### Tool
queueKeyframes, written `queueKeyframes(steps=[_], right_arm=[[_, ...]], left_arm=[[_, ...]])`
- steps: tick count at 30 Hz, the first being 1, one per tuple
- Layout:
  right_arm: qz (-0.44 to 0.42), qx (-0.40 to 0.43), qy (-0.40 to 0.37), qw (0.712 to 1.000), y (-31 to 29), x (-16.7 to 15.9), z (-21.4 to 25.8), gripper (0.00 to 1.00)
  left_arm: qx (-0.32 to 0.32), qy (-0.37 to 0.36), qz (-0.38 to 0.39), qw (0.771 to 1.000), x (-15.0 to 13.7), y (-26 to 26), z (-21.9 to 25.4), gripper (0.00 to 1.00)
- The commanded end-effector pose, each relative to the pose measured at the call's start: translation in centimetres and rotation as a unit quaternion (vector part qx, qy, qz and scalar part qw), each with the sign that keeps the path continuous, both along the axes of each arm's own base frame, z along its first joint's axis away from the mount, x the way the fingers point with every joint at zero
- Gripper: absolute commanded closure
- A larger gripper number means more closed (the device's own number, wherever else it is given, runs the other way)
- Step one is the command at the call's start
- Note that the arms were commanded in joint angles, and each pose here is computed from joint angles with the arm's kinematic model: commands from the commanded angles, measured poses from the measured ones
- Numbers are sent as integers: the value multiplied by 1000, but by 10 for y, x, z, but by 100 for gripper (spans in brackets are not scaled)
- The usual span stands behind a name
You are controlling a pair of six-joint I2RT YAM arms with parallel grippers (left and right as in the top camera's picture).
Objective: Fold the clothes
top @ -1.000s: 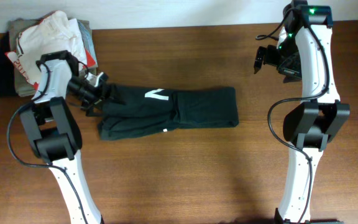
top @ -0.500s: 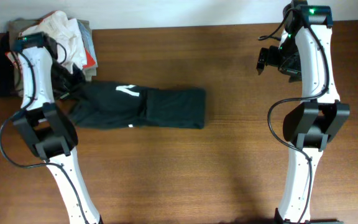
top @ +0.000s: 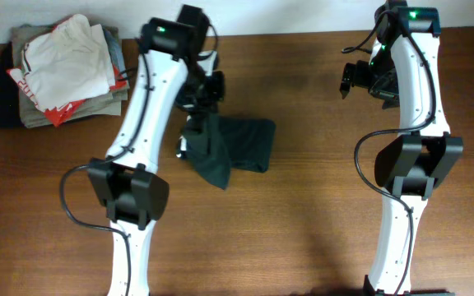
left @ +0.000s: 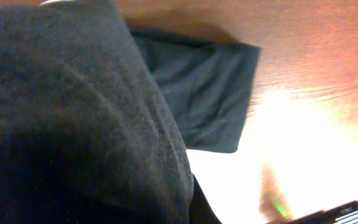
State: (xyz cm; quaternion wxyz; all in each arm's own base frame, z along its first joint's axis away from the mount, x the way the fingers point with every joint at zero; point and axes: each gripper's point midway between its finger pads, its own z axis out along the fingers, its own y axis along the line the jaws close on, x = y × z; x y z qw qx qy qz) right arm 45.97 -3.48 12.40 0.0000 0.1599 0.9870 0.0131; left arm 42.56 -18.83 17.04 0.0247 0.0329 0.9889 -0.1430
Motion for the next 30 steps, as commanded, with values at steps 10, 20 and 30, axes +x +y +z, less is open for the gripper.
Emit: queueKeyframes(steps=[10,20,30], right_arm=[[-3,-9,-18,1000,-3,2,13,1],[-3,-9,-18,1000,-3,2,13,1],[-3,-10,-21,1000,-3,4,13,1]], left_arm=[[-2,21,-83,996,-19,-120,-82,78],[62,-21,-62,996,-14,-33,-3,37],[-28,181,-86,979,-74,-23,-67,33]])
